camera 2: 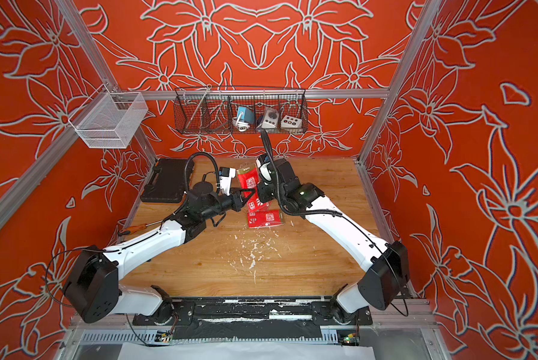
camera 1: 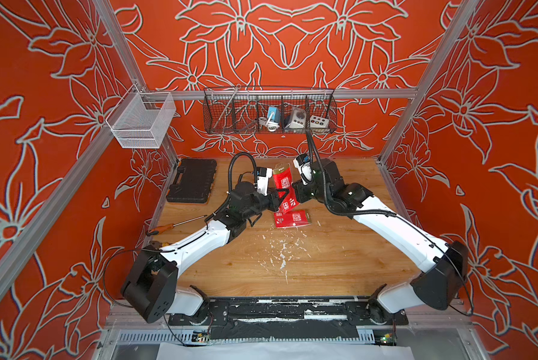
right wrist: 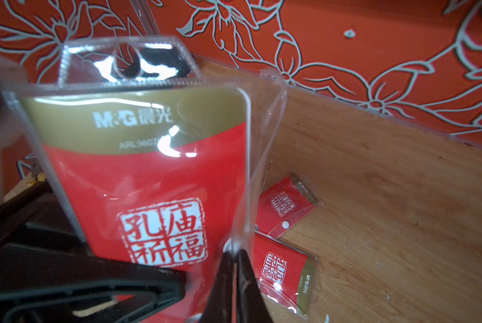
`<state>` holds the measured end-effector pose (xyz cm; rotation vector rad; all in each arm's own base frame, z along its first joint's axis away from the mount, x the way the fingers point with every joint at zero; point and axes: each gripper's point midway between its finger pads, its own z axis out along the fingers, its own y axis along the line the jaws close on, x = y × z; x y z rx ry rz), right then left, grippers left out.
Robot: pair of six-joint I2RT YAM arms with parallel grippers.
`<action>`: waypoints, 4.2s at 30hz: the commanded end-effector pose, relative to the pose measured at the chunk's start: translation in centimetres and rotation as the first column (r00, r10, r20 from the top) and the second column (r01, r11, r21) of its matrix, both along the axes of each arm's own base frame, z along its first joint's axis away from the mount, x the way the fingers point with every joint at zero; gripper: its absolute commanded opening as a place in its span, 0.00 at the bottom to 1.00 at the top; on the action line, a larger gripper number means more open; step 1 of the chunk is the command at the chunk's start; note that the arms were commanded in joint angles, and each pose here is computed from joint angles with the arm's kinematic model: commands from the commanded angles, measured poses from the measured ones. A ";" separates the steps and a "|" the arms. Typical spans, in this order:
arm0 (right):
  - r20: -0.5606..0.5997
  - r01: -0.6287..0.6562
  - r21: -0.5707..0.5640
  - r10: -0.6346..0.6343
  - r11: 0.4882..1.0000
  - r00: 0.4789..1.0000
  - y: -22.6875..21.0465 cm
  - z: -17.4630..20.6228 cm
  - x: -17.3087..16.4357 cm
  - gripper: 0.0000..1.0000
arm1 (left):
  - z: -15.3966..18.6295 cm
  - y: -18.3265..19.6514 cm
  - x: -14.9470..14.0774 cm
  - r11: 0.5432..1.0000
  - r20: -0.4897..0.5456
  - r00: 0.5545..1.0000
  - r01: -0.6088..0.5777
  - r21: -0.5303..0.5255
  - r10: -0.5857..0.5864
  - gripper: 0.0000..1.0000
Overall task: Open the ruler set and take out the ruler
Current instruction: Open the ruler set bag.
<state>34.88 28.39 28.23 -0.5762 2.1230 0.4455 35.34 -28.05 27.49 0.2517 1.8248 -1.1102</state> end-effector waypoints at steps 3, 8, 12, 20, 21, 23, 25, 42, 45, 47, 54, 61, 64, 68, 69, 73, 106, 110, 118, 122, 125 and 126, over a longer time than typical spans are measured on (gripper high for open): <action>0.026 0.117 -0.087 -0.115 0.989 0.993 -2.3 -0.6 1.7 0.00 | 3.2 -1.0 -1.6 0.995 0.099 0.992 0.084 -0.054 -0.078 0.00; 0.043 0.141 -0.112 -0.137 0.984 0.990 -3.1 -0.5 1.7 0.00 | 2.8 -1.0 -1.6 0.995 0.092 0.993 0.080 -0.052 -0.075 0.00; 0.058 0.169 -0.144 -0.162 0.975 0.985 -3.9 -0.5 1.8 0.00 | 2.6 -0.8 -1.6 0.996 0.090 0.994 0.071 -0.048 -0.067 0.00; 0.077 0.203 -0.163 -0.193 0.965 0.978 -5.1 -0.1 1.7 0.00 | 2.5 -0.5 -1.7 0.997 0.091 0.994 0.061 -0.041 -0.057 0.00; 0.077 0.204 -0.163 -0.193 0.965 0.978 -5.2 -0.1 1.7 0.00 | 2.5 -0.5 -1.7 0.997 0.091 0.994 0.059 -0.041 -0.055 0.00; 0.080 0.206 -0.161 -0.196 0.965 0.977 -5.3 0.0 1.7 0.00 | 2.5 -0.4 -1.8 0.998 0.090 0.994 0.057 -0.039 -0.053 0.00; 0.083 0.211 -0.161 -0.200 0.964 0.976 -5.5 0.1 1.7 0.00 | 2.4 -0.4 -1.8 0.998 0.090 0.995 0.054 -0.037 -0.051 0.00; 0.099 0.255 -0.154 -0.242 0.955 0.965 -7.4 0.9 1.9 0.00 | 1.8 -0.3 -1.5 0.999 0.075 0.996 0.044 -0.027 -0.042 0.00; 0.100 0.259 -0.150 -0.246 0.954 0.964 -7.5 1.0 1.8 0.00 | 1.6 -0.3 -1.4 0.999 0.070 0.997 0.043 -0.026 -0.041 0.00; 0.100 0.256 -0.145 -0.244 0.956 0.965 -7.6 1.0 1.8 0.00 | 1.5 -0.3 -1.3 0.999 0.068 0.997 0.041 -0.024 -0.039 0.00; 0.096 0.258 -0.133 -0.246 0.957 0.964 -7.7 0.9 1.7 0.00 | 1.3 -0.4 -1.3 0.999 0.065 0.997 0.040 -0.021 -0.038 0.00; 0.096 0.271 -0.129 -0.260 0.954 0.961 -8.1 0.7 1.9 0.00 | 1.2 -0.3 -1.4 0.999 0.064 0.997 0.042 -0.019 -0.040 0.00; 0.096 0.277 -0.130 -0.265 0.952 0.959 -8.3 0.7 1.9 0.00 | 1.2 -0.3 -1.5 0.999 0.064 0.997 0.045 -0.019 -0.043 0.00; 0.101 0.286 -0.134 -0.274 0.949 0.956 -8.6 0.7 2.0 0.00 | 1.1 -0.3 -1.5 0.999 0.062 0.997 0.047 -0.015 -0.046 0.00; 0.101 0.287 -0.133 -0.275 0.949 0.956 -8.7 0.7 2.1 0.00 | 1.0 -0.3 -1.5 0.999 0.061 0.997 0.048 -0.014 -0.047 0.00; 0.102 0.294 -0.131 -0.282 0.947 0.954 -8.9 0.8 2.1 0.00 | 0.8 -0.3 -1.6 0.999 0.059 0.997 0.049 -0.013 -0.048 0.00; -0.048 -0.139 0.110 0.145 0.984 0.988 -2.3 -0.2 -4.4 0.62 | 1.4 -0.8 -1.3 0.996 0.067 0.995 0.076 -0.039 -0.074 0.00; -0.047 -0.123 0.085 0.127 0.989 0.991 -2.1 -0.6 -3.9 0.63 | 1.5 -0.9 -1.5 0.995 0.065 0.994 0.088 -0.043 -0.085 0.00; -0.020 0.020 -0.027 -0.020 0.999 1.000 -3.8 -1.5 -1.6 0.60 | 2.0 -1.1 -1.9 0.992 0.075 0.991 0.111 -0.052 -0.107 0.00; 0.055 0.070 -0.037 -0.068 0.997 0.996 -5.1 0.2 -1.1 0.54 | 2.0 -1.1 -2.2 0.992 0.081 0.990 0.120 -0.046 -0.116 0.00; 0.073 0.033 -0.018 -0.032 0.999 0.997 -4.5 1.2 -1.3 0.49 | 1.9 -1.2 -2.3 0.990 0.078 0.989 0.129 -0.049 -0.125 0.00; 0.072 0.016 -0.014 -0.015 1.000 0.997 -4.2 1.4 -1.4 0.48 | 1.9 -1.2 -2.3 0.990 0.078 0.989 0.132 -0.050 -0.128 0.00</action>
